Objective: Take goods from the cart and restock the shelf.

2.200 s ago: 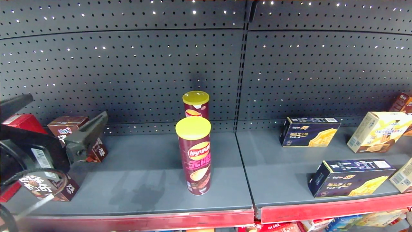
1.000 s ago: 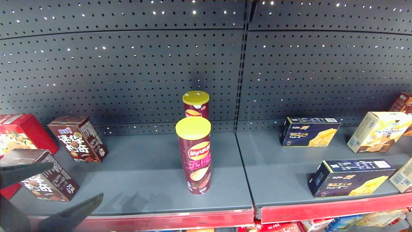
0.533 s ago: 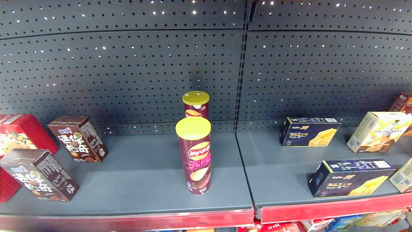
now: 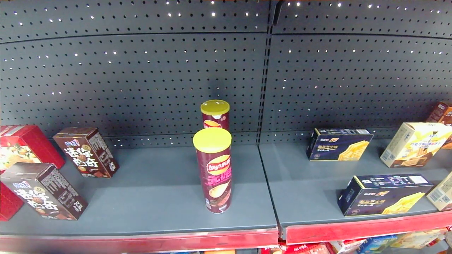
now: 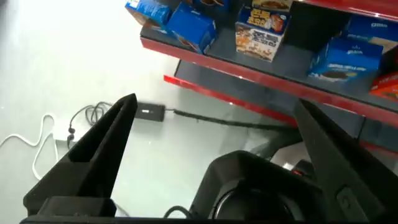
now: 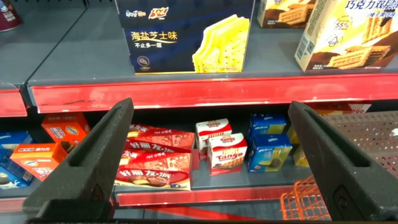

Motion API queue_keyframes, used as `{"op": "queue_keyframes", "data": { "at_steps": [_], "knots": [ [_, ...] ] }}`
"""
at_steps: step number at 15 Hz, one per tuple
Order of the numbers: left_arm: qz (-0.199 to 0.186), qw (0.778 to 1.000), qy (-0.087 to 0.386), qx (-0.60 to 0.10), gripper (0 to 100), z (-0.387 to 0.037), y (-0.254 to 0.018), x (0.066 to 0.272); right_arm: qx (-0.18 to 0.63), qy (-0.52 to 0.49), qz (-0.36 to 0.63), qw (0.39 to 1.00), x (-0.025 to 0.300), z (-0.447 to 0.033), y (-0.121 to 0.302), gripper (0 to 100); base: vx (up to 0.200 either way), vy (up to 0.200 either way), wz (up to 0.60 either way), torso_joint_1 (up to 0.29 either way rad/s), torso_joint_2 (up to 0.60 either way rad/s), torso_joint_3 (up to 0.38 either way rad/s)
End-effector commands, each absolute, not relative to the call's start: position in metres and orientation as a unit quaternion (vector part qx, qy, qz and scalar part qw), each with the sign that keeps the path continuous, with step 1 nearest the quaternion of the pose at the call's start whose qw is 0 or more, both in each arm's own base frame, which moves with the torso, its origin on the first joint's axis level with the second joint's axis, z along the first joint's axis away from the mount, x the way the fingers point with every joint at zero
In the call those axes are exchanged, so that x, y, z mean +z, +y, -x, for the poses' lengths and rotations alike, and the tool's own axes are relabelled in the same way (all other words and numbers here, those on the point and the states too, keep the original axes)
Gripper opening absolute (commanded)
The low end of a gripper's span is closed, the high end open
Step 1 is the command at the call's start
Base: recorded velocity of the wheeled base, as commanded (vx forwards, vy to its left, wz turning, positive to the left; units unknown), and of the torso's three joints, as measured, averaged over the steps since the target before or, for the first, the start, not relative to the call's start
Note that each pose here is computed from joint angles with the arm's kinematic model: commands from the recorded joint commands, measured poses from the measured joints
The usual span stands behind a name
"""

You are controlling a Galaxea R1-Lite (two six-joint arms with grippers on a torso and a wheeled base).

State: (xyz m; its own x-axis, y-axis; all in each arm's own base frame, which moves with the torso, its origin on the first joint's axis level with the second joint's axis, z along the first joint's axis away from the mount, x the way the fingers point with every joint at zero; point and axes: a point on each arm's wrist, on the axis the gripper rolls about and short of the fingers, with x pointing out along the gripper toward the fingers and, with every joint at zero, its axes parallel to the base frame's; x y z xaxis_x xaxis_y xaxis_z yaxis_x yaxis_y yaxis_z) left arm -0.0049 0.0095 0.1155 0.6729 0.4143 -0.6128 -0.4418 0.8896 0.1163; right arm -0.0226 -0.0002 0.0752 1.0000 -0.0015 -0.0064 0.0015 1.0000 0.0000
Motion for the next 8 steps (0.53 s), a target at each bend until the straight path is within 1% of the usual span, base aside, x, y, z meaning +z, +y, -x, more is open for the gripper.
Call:
{"op": "queue_keyframes", "data": {
  "at_steps": [1, 2, 3, 4, 5, 6, 8],
  "knots": [
    [0.044, 0.914, 0.318, 0.248, 100, 0.007, 0.010, 0.110, -0.001, 0.003, 0.000, 1.000, 0.075, 0.023, 0.000, 100, 0.000, 0.000, 0.00, 0.000, 0.00, 0.000],
    [0.054, 0.913, 0.309, 0.262, 100, 0.008, 0.010, 0.109, -0.001, 0.003, 0.000, 1.000, 0.075, 0.023, 0.000, 100, 0.000, 0.000, 0.00, 0.000, 0.00, 0.000],
    [0.038, 0.920, 0.301, 0.248, 100, 0.009, 0.011, 0.108, -0.001, 0.004, 0.000, 1.000, 0.075, 0.022, 0.000, 100, 0.000, 0.000, 0.00, 0.000, 0.00, 0.000],
    [0.035, 0.944, 0.251, 0.209, 100, 0.010, 0.011, 0.102, -0.001, 0.004, 0.000, 1.000, 0.075, 0.022, 0.000, 100, 0.000, 0.000, 0.00, 0.000, 0.00, 0.000],
    [0.039, 0.950, 0.238, 0.199, 100, 0.010, 0.011, 0.100, -0.001, 0.004, 0.000, 1.000, 0.075, 0.022, 0.000, 100, 0.000, 0.000, 0.00, 0.000, 0.00, 0.000],
    [0.058, 0.977, 0.169, 0.114, 100, 0.006, 0.009, 0.092, -0.001, 0.003, 0.000, 1.000, 0.075, 0.023, 0.000, 100, 0.000, 0.000, 0.00, 0.000, 0.00, 0.000],
    [0.051, 0.988, 0.130, 0.063, 100, 0.008, 0.009, 0.090, -0.001, 0.004, 0.000, 1.000, 0.075, 0.022, 0.000, 100, 0.000, 0.000, 0.00, 0.000, 0.00, 0.000]
  ]
}}
